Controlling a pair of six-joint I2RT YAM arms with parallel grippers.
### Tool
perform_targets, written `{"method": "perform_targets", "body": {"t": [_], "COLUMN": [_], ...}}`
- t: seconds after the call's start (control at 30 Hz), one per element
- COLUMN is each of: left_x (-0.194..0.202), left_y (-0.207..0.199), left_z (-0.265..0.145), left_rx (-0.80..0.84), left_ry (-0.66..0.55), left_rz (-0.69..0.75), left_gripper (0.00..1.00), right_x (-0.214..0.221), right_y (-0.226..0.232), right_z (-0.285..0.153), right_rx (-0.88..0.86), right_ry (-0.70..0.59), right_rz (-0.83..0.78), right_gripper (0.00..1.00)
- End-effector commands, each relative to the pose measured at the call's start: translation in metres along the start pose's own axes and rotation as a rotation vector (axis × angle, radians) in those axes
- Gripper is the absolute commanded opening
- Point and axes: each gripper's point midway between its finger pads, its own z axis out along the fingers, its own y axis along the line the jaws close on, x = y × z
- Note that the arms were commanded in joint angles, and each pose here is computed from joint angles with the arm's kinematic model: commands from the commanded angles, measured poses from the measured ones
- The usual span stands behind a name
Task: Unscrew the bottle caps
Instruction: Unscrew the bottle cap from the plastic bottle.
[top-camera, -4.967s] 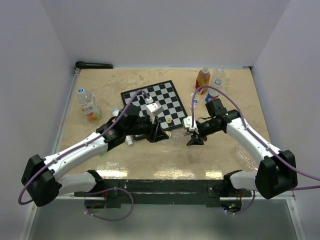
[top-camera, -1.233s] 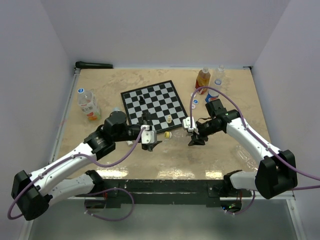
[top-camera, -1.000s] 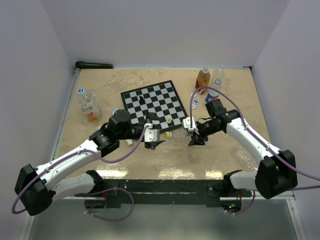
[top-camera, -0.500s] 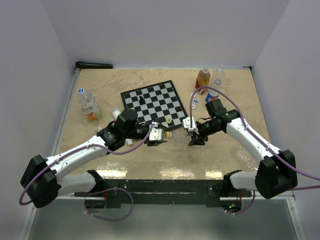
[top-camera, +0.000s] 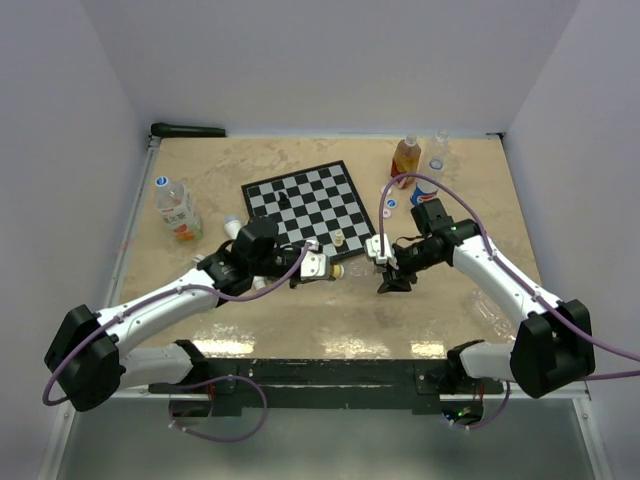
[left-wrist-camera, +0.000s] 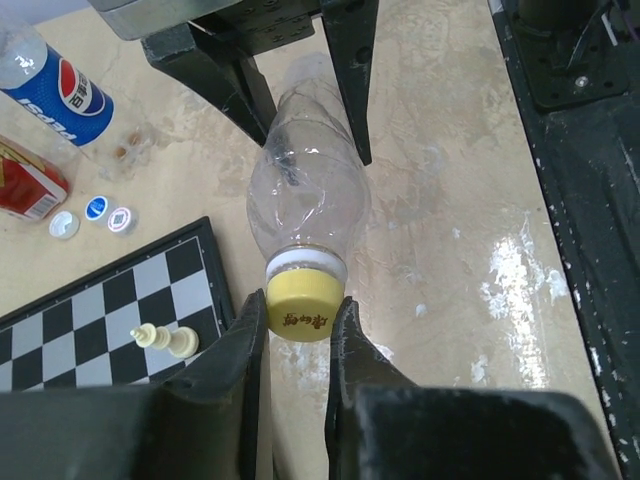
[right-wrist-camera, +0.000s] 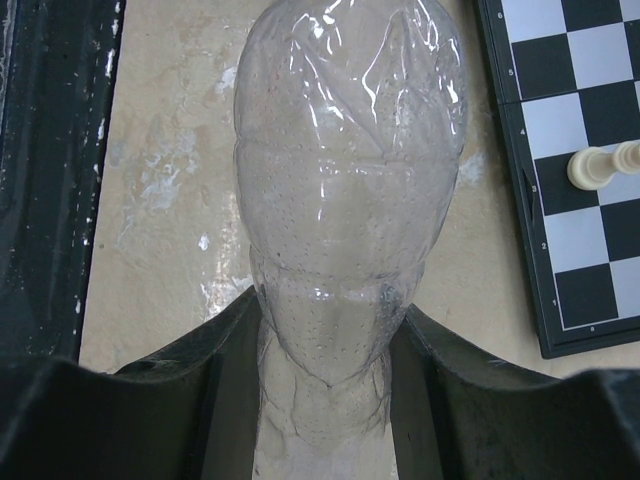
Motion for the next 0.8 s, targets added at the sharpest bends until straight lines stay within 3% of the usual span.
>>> {"method": "perform_targets", "body": {"t": [0.0, 0.23, 0.33, 0.5, 0.77], "left_x": [-0.033, -0.028, -0.037, -0.056, -0.044], "left_y": [0.001, 0.015, 0.019, 0.033, 0.03], "left_z": [-0.001, -0.017, -0.026, -0.04, -0.031], "left_rx": [0.023, -0.229, -0.316, -0.403, -0.374], "left_ry": [-0.081, 0.005, -0.037, -0.104, -0.045], "left_rz": [-0.082, -0.73, -0.938, -1.008, -0.995], "left_gripper": [0.0, 0.0, 0.0, 0.0, 0.0], "right_x": [-0.006, -0.005, -0.006, -0.007, -0.007], "right_y": [-0.003, -0.003, -0.003, -0.003, -0.002], "right_z": [0.002, 0.002, 0.002, 0.002, 0.002], "right_rx": [-0.001, 0.0, -0.001, -0.002, 0.003], "right_ry": [-0.021, -0.018, -0.019, -0.022, -0.02], "right_rz": [-0.005, -0.003, -0.004, -0.007, -0.008], "right_gripper": [0.01, 0.01, 0.01, 0.01, 0.01]}}
